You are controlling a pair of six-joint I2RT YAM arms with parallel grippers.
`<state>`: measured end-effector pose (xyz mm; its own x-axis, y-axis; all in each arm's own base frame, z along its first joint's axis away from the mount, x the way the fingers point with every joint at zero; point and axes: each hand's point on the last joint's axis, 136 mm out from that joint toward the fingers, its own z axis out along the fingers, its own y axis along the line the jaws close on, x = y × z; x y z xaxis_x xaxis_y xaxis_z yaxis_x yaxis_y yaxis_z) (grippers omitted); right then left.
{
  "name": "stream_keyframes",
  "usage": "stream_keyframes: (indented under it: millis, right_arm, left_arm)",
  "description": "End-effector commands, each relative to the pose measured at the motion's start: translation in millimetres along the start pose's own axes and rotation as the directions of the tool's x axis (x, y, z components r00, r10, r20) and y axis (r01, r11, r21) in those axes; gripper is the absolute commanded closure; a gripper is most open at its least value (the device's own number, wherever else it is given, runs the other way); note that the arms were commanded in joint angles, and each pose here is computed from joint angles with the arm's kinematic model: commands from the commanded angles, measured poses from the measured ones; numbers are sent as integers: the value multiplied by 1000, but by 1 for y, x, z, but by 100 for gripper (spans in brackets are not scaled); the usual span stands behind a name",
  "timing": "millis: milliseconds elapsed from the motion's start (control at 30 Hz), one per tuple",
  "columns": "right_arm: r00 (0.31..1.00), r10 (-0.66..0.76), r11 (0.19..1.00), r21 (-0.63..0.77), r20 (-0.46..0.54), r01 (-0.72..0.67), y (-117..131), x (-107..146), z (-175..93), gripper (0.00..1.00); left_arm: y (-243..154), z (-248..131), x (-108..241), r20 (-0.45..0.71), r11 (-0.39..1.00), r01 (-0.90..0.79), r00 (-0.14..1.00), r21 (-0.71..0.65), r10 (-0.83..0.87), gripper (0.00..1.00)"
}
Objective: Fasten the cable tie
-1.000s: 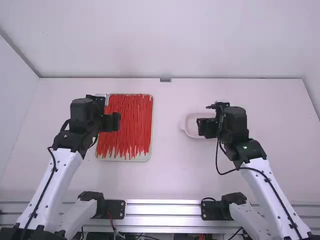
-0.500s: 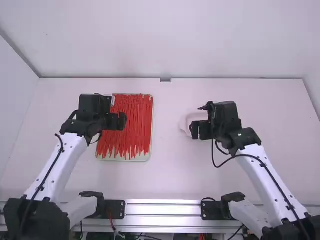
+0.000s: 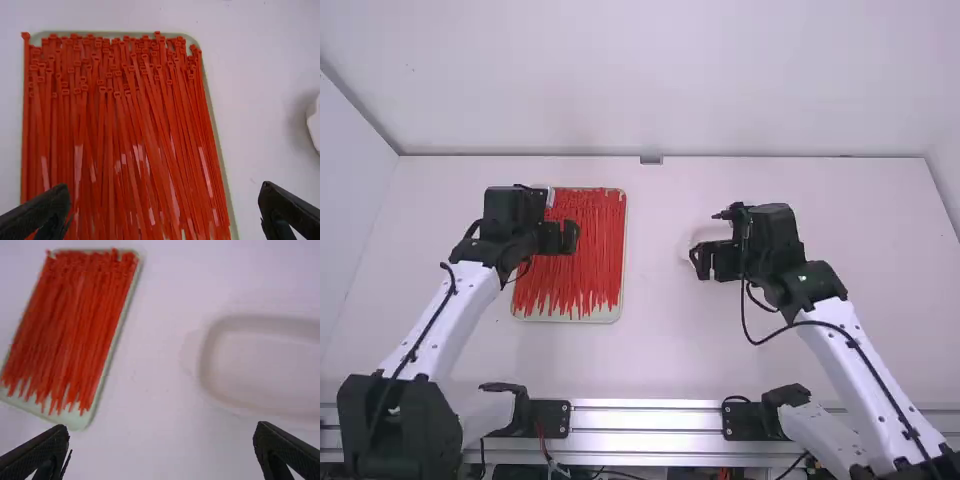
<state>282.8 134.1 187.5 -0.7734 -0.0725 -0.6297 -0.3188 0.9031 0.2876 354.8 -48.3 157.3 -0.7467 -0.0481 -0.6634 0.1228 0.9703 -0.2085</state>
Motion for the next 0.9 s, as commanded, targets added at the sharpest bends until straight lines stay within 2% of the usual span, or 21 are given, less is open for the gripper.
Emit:
stream_keyframes:
  millis: [0,133,300,467,700,867]
  right_arm:
    - [995,-29,999,-34,93,32,14,-22,-19,1]
    - [987,4,998,-70,162,7,17,-40,-24,2]
    - [993,-2,991,-134,114,17,22,-41,-12,1]
    - [997,-38,984,-174,61,48,28,-36,2,1]
    - [997,-63,979,-193,33,69,39,-29,8,2]
    - [996,-87,973,-213,28,91,50,-26,9,2]
  left_arm:
    - [-7,4,-16,8,1000,-4,1000,29,3,1]
    - [-1,12,-36,-4,1000,8,1000,-5,-8,1]
    - [18,31,-54,-83,994,17,996,-110,-26,1]
    - [34,56,-68,-142,991,29,989,-127,-47,1]
    - [63,83,-64,-174,988,92,978,-123,-112,0]
    - [77,98,-58,-186,983,55,979,-175,-88,2]
